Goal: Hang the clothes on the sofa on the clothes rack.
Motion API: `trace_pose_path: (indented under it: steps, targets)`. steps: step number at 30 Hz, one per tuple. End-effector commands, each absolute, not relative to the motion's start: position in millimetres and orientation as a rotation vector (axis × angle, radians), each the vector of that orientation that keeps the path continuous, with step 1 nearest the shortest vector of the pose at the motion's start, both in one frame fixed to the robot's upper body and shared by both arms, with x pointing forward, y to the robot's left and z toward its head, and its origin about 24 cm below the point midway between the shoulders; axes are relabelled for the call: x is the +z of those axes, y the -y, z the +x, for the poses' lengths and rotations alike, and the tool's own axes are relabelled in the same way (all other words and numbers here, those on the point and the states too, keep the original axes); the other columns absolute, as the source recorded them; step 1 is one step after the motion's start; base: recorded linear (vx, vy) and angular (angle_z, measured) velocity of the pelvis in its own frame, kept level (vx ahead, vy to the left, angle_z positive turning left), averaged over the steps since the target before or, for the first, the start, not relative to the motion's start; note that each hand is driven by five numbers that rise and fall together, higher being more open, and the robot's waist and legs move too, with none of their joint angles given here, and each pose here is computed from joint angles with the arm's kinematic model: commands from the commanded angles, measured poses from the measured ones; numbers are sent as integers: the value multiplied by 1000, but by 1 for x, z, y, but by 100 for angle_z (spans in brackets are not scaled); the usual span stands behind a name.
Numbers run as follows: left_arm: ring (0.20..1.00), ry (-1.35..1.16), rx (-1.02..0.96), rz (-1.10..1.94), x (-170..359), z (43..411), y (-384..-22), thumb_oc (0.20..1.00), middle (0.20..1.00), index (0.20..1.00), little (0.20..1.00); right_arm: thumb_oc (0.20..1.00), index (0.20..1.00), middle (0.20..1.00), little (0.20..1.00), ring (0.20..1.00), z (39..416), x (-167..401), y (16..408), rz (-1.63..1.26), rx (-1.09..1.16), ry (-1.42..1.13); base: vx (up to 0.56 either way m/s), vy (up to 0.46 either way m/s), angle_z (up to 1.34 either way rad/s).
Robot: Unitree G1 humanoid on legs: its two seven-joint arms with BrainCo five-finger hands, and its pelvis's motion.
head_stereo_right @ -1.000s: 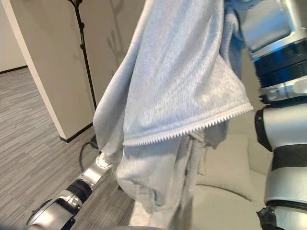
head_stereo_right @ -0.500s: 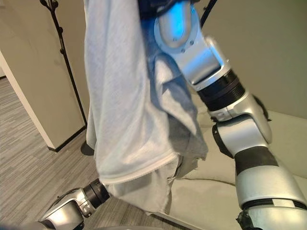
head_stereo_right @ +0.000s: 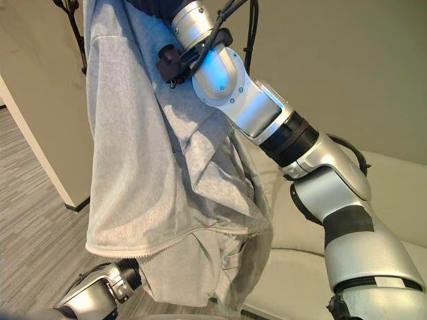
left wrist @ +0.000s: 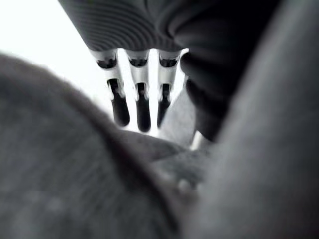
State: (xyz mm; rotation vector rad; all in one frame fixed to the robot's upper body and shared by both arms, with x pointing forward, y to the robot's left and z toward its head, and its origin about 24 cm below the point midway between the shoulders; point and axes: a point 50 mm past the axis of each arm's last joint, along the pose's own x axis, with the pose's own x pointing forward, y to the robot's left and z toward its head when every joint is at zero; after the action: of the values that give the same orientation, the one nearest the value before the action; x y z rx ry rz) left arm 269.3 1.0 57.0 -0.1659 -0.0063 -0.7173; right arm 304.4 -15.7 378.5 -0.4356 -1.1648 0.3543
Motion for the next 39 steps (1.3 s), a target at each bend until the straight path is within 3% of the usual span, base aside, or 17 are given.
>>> trace_pose_path:
  steps: [1, 8, 12, 13, 16, 18, 20, 25, 31, 39]
  targets:
    - [200, 120, -709, -261, 94, 285, 13, 200, 200, 200, 200, 200, 200, 200, 200, 200, 282, 450, 31, -409, 225, 1329, 0, 0, 0]
    - [200, 157, -517, -250, 93, 297, -35, 200, 200, 200, 200, 200, 200, 200, 200, 200, 285, 457, 89, -459, 65, 1334, -2, -5, 0]
    - [200, 241, -298, -229, 101, 300, -92, 200, 200, 200, 200, 200, 200, 200, 200, 200, 269, 437, 127, -614, 33, 1369, -6, -52, 1]
    - [200, 282, -173, -186, 102, 296, -122, 200, 200, 200, 200, 200, 200, 200, 200, 200, 259, 420, 142, -688, 48, 1371, 5, -95, 3]
    - [200, 337, 31, -84, 103, 285, -170, 200, 200, 200, 200, 200, 200, 200, 200, 200, 253, 386, 158, -754, 109, 1311, 1, -79, -4]
    - [200, 341, 85, -41, 102, 281, -183, 200, 200, 200, 200, 200, 200, 200, 200, 200, 251, 375, 160, -756, 143, 1288, -9, -76, -10]
    - [200, 384, 280, 122, 106, 259, -225, 200, 200, 200, 200, 200, 200, 200, 200, 200, 246, 341, 167, -753, 213, 1212, -43, -152, 6]
    - [200, 334, 473, 292, 95, 223, -268, 200, 200, 200, 200, 200, 200, 200, 200, 200, 233, 295, 159, -680, 315, 1153, -62, -141, 1]
    - [200, 290, 616, 424, 93, 199, -294, 200, 200, 200, 200, 200, 200, 200, 200, 200, 231, 269, 140, -551, 326, 1142, -149, -138, 18]
    - [200, 374, 617, 372, 103, 210, -282, 200, 200, 200, 200, 200, 200, 200, 200, 200, 236, 264, 127, -486, 243, 1151, -124, 87, 51]
